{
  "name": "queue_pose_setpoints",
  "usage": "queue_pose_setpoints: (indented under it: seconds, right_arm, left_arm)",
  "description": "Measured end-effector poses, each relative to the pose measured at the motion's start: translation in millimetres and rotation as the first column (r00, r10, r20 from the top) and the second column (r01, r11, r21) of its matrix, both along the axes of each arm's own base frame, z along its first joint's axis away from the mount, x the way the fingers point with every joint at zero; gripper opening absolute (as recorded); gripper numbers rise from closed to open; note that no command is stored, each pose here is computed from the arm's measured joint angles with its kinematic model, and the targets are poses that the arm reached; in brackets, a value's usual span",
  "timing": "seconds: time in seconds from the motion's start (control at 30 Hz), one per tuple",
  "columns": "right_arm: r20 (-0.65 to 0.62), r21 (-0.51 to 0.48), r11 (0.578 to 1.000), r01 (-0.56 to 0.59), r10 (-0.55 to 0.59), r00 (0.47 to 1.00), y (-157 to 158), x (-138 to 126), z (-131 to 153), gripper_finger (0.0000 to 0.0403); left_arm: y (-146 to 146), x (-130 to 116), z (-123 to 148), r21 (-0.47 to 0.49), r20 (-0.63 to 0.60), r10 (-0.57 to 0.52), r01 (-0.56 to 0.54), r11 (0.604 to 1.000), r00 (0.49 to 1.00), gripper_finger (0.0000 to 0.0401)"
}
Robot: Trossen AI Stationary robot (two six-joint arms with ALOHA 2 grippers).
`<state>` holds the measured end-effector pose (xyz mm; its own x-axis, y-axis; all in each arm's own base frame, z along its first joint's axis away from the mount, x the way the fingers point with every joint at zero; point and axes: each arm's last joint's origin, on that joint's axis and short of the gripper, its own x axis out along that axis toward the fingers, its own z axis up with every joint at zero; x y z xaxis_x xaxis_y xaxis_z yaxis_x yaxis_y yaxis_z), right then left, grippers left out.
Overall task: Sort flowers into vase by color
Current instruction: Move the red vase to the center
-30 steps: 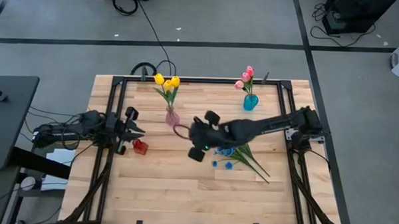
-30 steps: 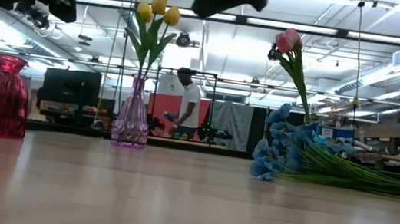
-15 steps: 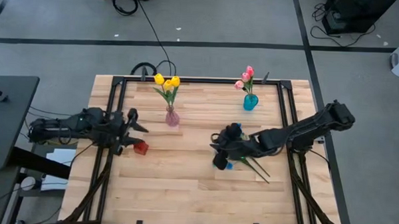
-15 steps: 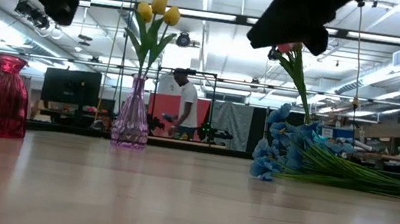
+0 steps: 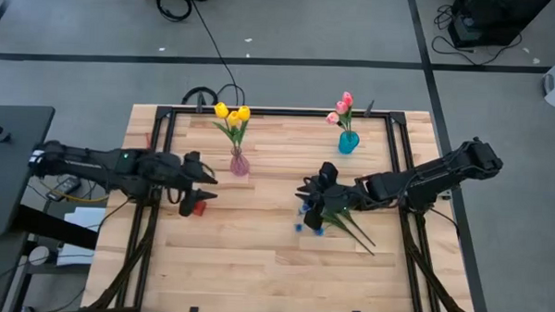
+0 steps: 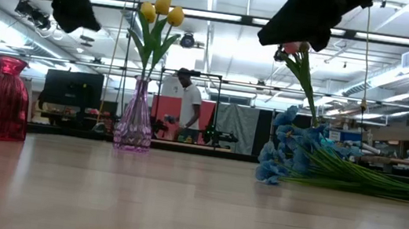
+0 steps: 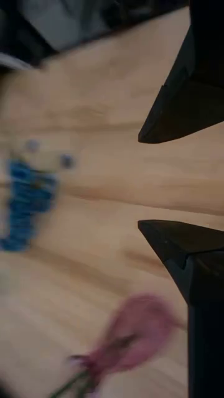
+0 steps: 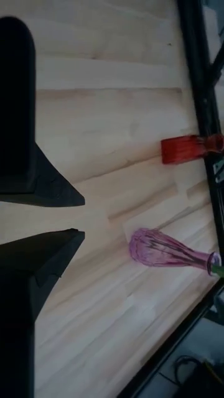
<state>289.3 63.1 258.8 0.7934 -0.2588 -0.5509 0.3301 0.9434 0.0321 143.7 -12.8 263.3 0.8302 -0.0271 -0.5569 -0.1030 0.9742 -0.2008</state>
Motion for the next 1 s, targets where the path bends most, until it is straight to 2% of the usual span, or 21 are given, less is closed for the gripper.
queue_pose_setpoints:
  seconds: [0.1, 0.2, 0.4, 0.5, 0.67, 1.0]
  right_arm:
    - [-0.022, -0.022, 0.999, -0.028, 0.028, 0.999, -3.1, 0.8, -1.1, 0.0084]
    - [-0.057, -0.044, 0.998, -0.044, 0.042, 0.998, -4.1, -0.3, -3.5, 0.0084]
    - [-0.077, -0.056, 0.998, -0.038, 0.034, 0.996, -5.5, -1.3, -5.0, 0.0084]
    - [-0.072, -0.055, 0.998, -0.037, 0.033, 0.997, -5.6, -0.9, -4.7, 0.0084]
    - [-0.041, -0.048, 0.998, -0.036, 0.034, 0.999, -5.1, 1.0, -2.4, 0.0084]
    - [-0.015, -0.039, 0.999, -0.038, 0.038, 0.999, -2.8, 3.1, -1.4, 0.0084]
  left_arm:
    - [-3.3, 5.1, 1.9, 0.011, -0.19, -0.011, 0.013, 1.0, 0.982, 0.0219]
    - [-8.1, 7.9, -7.0, 0.013, -0.359, -0.016, 0.022, 1.0, 0.933, 0.0219]
    - [-14.9, 6.0, -5.9, 0.035, -0.565, 0.001, 0.023, 0.999, 0.825, 0.0219]
    - [-17.0, 7.7, -1.9, 0.091, -0.595, 0.02, 0.042, 0.995, 0.804, 0.0219]
    - [-21.8, 12.8, -6.4, 0.147, -0.636, -0.054, 0.189, 0.971, 0.77, 0.0219]
    - [-24.0, 20.0, -21.7, 0.176, -0.759, -0.075, 0.315, 0.933, 0.646, 0.0219]
